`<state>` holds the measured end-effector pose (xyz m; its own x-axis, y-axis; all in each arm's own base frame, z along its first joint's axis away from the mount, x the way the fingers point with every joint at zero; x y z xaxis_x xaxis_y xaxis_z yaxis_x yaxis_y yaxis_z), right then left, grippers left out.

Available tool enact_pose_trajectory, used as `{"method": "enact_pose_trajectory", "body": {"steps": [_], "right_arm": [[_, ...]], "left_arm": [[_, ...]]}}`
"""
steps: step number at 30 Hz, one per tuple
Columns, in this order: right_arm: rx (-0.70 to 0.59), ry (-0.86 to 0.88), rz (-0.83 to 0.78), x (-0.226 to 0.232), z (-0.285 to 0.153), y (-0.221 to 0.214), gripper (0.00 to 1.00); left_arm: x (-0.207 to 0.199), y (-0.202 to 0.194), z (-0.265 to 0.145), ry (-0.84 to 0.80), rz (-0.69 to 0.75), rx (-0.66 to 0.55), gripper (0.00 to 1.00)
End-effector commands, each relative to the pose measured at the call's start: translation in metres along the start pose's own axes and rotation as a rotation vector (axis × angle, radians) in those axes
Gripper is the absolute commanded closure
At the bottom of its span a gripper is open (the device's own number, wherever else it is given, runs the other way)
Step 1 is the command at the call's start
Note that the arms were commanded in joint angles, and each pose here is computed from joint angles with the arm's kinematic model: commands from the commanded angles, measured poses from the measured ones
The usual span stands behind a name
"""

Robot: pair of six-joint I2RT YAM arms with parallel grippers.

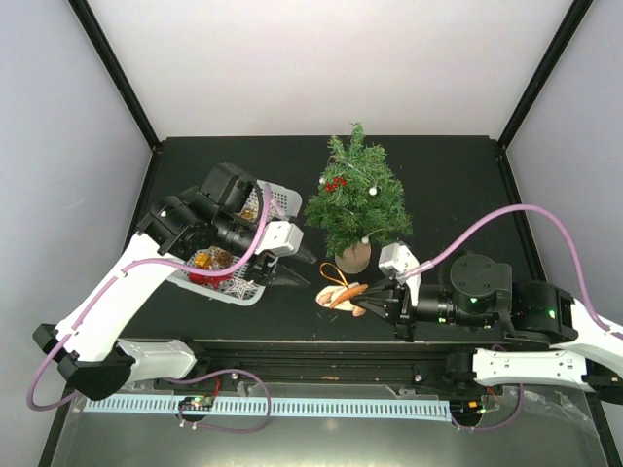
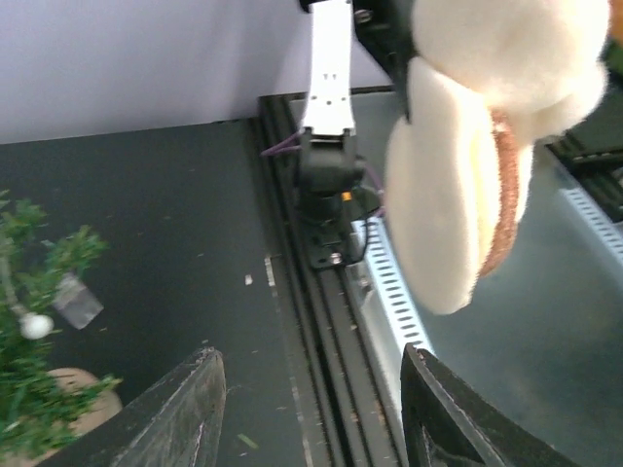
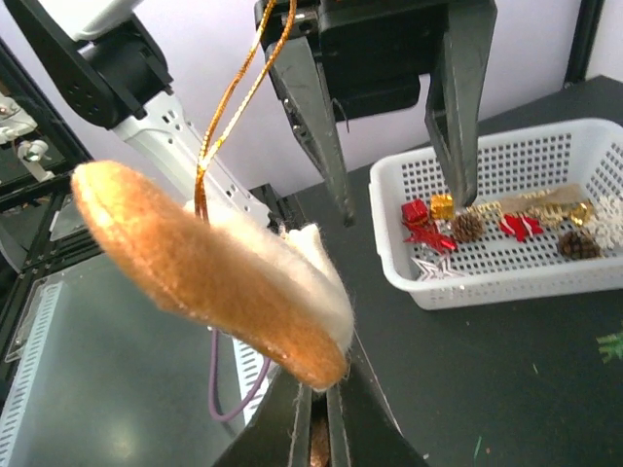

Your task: Decorate the small christmas tree

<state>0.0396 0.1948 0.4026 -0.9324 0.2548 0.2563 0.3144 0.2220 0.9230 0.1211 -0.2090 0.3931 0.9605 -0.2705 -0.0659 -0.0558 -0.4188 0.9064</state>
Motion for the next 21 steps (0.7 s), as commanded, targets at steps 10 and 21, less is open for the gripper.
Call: {"method": "enact_pose_trajectory", "body": {"steps": [10,21], "right_arm": [[-0.005,-0.297,0.136,-0.035,-0.03,-0.015,0.99],[0.05,-0.535,0.208,-0.076,-0.035,-0.018,0.99]], "left_arm": [[0.068,0.0,-0.023,0.461,-0.056,0.062,0.5],[0.133,-0.035,-0.119,0.679,-0.384,-0.171,0.51]]}}
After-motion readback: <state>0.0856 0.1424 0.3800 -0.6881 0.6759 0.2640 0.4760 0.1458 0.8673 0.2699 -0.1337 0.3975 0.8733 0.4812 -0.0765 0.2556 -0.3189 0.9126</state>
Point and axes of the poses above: each gripper's point midway between its finger pads, its own z axis out along the fingers, its own x axis along the line the jaws close on, y = z × x, the point moved 7 cm from there along -z, back along the fingers, and after that the axes turned 1 degree about z, right-handed, at the moved point
